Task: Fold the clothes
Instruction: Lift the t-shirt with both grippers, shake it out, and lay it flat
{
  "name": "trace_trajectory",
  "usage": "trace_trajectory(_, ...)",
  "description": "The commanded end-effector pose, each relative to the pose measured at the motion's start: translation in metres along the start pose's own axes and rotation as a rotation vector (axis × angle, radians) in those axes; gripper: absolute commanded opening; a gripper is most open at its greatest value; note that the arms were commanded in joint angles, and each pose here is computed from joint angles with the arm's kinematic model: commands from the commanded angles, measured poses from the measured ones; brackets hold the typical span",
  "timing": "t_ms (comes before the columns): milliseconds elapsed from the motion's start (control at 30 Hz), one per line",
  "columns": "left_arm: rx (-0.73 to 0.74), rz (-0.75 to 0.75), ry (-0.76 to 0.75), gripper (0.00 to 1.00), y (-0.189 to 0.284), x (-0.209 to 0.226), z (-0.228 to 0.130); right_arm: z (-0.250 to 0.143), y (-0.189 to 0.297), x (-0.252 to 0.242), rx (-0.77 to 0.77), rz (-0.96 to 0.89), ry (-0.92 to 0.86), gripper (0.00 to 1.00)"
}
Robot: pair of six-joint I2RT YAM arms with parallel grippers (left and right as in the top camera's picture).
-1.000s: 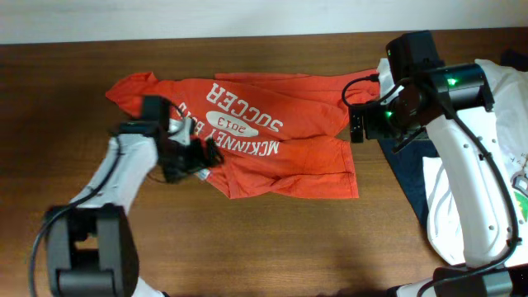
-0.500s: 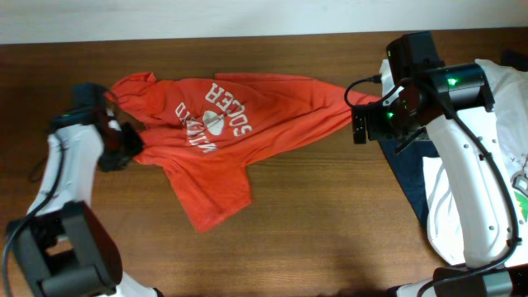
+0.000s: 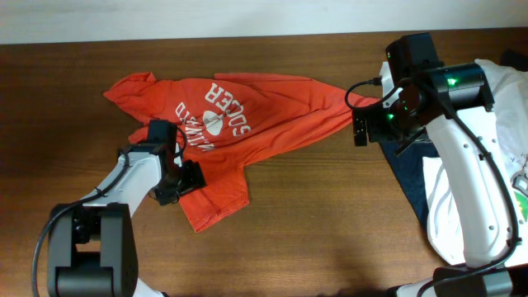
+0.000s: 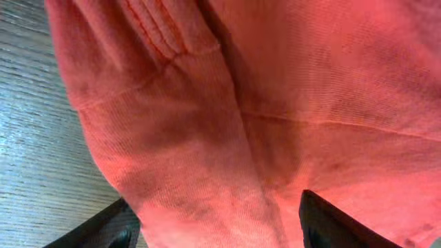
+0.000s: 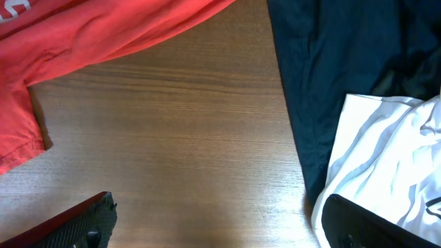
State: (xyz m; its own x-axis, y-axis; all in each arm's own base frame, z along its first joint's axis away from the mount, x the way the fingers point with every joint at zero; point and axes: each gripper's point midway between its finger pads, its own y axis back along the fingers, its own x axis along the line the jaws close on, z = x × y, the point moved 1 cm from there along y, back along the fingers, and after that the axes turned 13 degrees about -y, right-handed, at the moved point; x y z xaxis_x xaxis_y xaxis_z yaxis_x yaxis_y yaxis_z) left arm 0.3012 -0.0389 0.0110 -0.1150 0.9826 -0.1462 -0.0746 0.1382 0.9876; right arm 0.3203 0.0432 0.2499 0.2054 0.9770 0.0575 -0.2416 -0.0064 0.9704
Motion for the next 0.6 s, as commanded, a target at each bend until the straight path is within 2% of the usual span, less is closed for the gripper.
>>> trace_trajectory(0,-0.012,-0.002,0.004,0.44,-0.011,0.0,0.0,0.001,0.007,-0.003,-0.02,0.001,-0.014,0.99)
trace_trajectory(33,-0.009,-0.002,0.004,0.27,-0.011,0.0,0.0,0.0,0.007,-0.003,-0.017,-0.001,-0.014,0.99)
trace_trajectory(67,-0.009,-0.002,0.005,0.26,-0.011,0.0,0.0,0.0,0.007,-0.003,-0.018,-0.001,-0.014,0.99)
trace_trajectory(100,-0.009,-0.002,0.005,0.18,-0.011,0.0,0.0,0.0,0.007,-0.003,-0.018,-0.001,-0.014,0.99)
trace_trajectory(133,-0.008,-0.001,0.005,0.04,-0.011,0.0,-0.001,0.0,0.007,-0.003,-0.017,-0.001,-0.014,0.99)
trace_trajectory(167,-0.006,-0.001,0.005,0.0,-0.011,0.0,-0.001,-0.001,0.007,-0.003,-0.014,-0.002,-0.014,0.99)
trace_trajectory(233,0.007,0.005,0.014,0.0,-0.009,0.003,-0.004,0.0,0.006,-0.004,-0.012,-0.004,-0.014,0.99)
trace_trajectory(300,0.012,0.018,0.066,0.0,0.023,0.036,-0.002,-0.005,-0.007,-0.005,0.024,-0.016,-0.021,0.99)
trace_trajectory(367,-0.063,0.081,0.245,0.0,0.072,0.097,0.002,-0.009,-0.029,-0.005,0.067,-0.034,-0.068,0.99)
trace_trajectory(433,-0.132,0.045,0.358,0.0,0.096,0.122,0.0,-0.011,-0.052,0.001,0.097,-0.005,-0.118,0.99)
trace_trajectory(467,-0.159,-0.026,0.407,0.0,0.102,0.126,0.0,-0.017,-0.071,0.013,0.134,0.06,-0.121,0.99)
trace_trajectory(533,-0.13,-0.049,0.409,0.0,0.102,0.122,-0.007,-0.037,-0.109,0.023,0.215,0.127,-0.137,1.0)
trace_trajectory(567,-0.11,-0.051,0.399,0.0,0.101,0.118,-0.01,-0.051,-0.133,0.025,0.249,0.149,-0.17,0.89)
